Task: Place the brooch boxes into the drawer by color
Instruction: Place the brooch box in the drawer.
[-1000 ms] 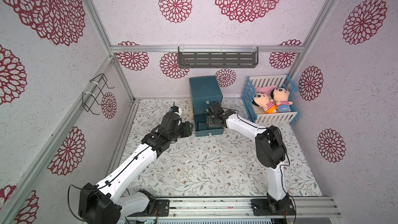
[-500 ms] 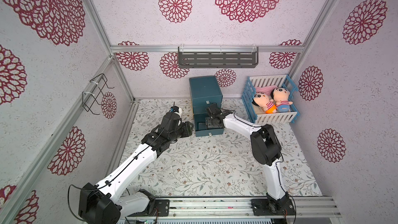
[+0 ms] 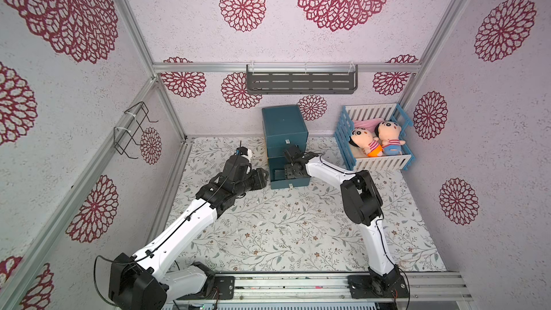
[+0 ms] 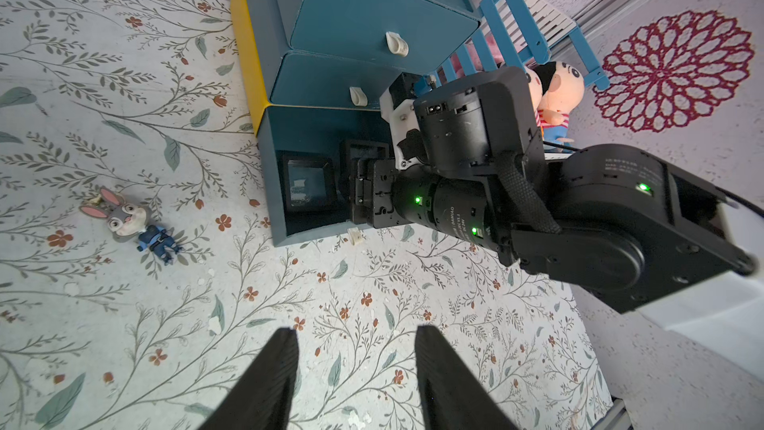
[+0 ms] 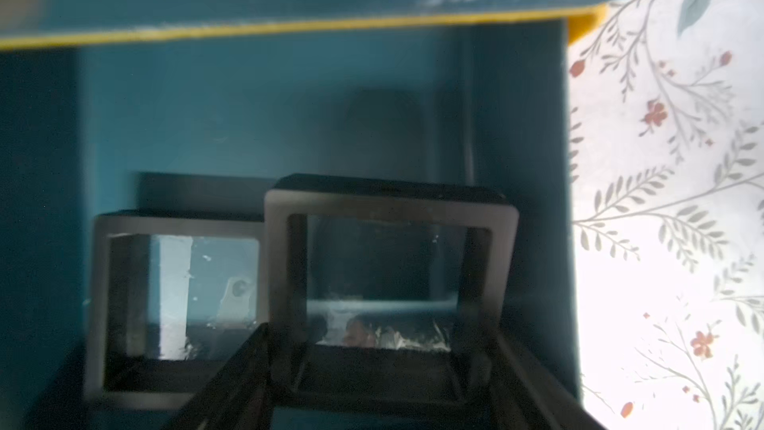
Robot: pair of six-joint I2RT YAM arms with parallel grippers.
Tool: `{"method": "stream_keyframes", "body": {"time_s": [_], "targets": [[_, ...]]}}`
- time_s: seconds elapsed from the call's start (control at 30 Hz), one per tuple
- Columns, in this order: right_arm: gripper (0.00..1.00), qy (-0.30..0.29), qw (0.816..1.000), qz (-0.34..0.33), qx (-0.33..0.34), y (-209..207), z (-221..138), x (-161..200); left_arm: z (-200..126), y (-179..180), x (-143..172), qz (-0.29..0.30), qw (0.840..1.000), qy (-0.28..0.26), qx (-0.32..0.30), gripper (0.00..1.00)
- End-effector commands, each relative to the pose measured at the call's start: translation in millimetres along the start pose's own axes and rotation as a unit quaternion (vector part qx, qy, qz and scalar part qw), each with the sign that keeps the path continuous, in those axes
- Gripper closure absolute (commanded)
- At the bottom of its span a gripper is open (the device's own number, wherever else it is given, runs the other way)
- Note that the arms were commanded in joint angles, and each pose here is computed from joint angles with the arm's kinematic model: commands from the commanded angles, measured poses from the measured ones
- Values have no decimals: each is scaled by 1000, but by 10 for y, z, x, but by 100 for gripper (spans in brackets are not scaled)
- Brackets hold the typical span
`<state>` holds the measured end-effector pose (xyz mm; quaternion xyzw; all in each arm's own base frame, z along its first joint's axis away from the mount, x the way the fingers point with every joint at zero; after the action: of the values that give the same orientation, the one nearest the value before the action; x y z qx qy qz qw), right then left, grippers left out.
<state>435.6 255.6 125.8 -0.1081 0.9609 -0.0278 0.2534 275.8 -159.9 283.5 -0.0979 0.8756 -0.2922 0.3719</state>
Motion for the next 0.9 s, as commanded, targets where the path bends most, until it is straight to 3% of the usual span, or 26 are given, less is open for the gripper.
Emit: {"method": "stream_keyframes", "body": {"time_s": [0.0, 0.4, 0.87], "targets": [[49, -12, 1000, 10, 7, -47, -21, -106, -32, -15, -45, -3, 1000, -13, 9, 47], [28, 3, 1000, 15, 12, -65, 58, -58, -29, -6, -44, -2, 1000, -13, 7, 47], [13, -26, 999, 29, -1, -78, -135, -200, -44, -6, -42, -1, 1000, -12, 6, 45]]}}
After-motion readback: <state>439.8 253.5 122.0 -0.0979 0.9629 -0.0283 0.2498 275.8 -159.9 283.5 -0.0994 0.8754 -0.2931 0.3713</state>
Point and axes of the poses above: each gripper's point midway between its finger pads, its own z axis out along the fingers, its own y axis along the line the jaws close on, x = y × z, the point moved 8 cm from there along -z, back along the fingers, and after that the axes turned 8 degrees about -z, right-handed, at the moved point
